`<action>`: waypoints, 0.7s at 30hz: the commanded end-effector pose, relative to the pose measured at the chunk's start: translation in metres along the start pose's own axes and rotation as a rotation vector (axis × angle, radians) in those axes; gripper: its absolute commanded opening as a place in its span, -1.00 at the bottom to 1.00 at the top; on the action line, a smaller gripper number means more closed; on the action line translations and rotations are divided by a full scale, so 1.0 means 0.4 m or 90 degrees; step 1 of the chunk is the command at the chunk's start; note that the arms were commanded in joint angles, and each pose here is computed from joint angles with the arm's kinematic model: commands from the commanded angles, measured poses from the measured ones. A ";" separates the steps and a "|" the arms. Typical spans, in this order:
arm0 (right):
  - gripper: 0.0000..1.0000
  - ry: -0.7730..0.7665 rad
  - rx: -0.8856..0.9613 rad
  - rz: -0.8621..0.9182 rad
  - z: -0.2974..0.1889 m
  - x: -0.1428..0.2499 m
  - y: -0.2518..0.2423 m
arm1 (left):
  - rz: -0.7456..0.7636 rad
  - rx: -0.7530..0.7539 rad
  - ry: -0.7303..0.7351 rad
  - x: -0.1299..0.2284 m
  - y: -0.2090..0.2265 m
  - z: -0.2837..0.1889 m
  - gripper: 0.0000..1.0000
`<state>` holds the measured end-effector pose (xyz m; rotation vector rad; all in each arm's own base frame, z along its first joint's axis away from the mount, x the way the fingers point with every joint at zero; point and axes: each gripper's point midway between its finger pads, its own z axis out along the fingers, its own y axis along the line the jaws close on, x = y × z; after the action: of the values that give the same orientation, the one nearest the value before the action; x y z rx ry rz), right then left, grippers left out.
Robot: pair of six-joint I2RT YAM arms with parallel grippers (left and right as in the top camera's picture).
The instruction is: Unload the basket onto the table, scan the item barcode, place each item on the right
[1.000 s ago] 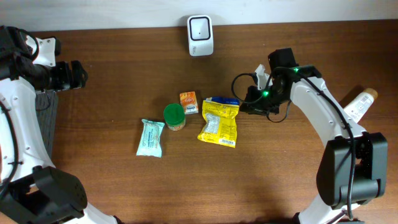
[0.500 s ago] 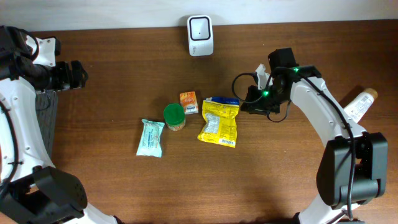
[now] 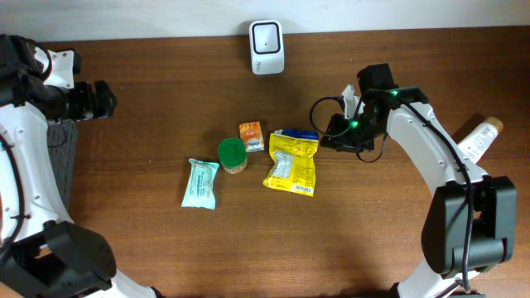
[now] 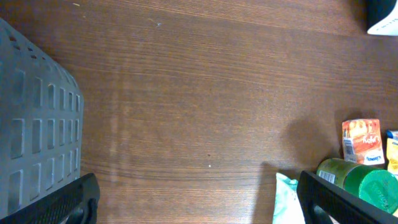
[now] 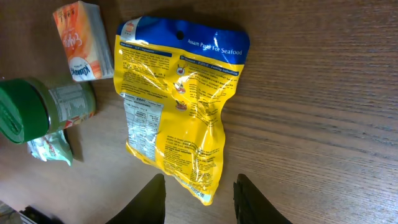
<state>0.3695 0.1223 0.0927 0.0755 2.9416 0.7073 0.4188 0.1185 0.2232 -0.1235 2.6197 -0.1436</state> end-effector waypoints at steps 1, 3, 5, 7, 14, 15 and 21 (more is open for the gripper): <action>-0.36 0.010 0.010 -0.004 0.011 0.010 -0.007 | 0.011 0.009 -0.002 -0.006 -0.005 0.005 0.98; -0.34 0.017 0.011 0.000 0.011 0.018 -0.009 | 0.011 0.009 -0.002 -0.006 -0.005 0.005 0.98; -0.27 0.030 0.014 -0.011 0.010 0.030 -0.012 | 0.011 0.009 -0.002 -0.006 -0.005 0.005 0.98; -0.27 0.037 0.015 -0.022 0.010 0.037 -0.013 | 0.007 0.013 -0.004 -0.007 -0.008 0.005 0.98; -0.26 0.029 0.013 -0.027 0.009 0.029 -0.015 | -0.016 0.247 -0.045 -0.037 -0.168 -0.021 0.98; -0.26 0.029 0.014 -0.026 0.008 0.029 -0.016 | -0.010 0.284 -0.046 -0.039 -0.202 -0.023 0.98; -0.28 0.024 0.011 -0.004 -0.005 0.021 -0.041 | 0.065 0.351 0.024 -0.003 -0.404 0.034 -1.00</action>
<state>0.3618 0.1176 0.0911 0.0296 2.9692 0.6995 0.4341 0.0195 0.2430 0.0520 2.4900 -0.6835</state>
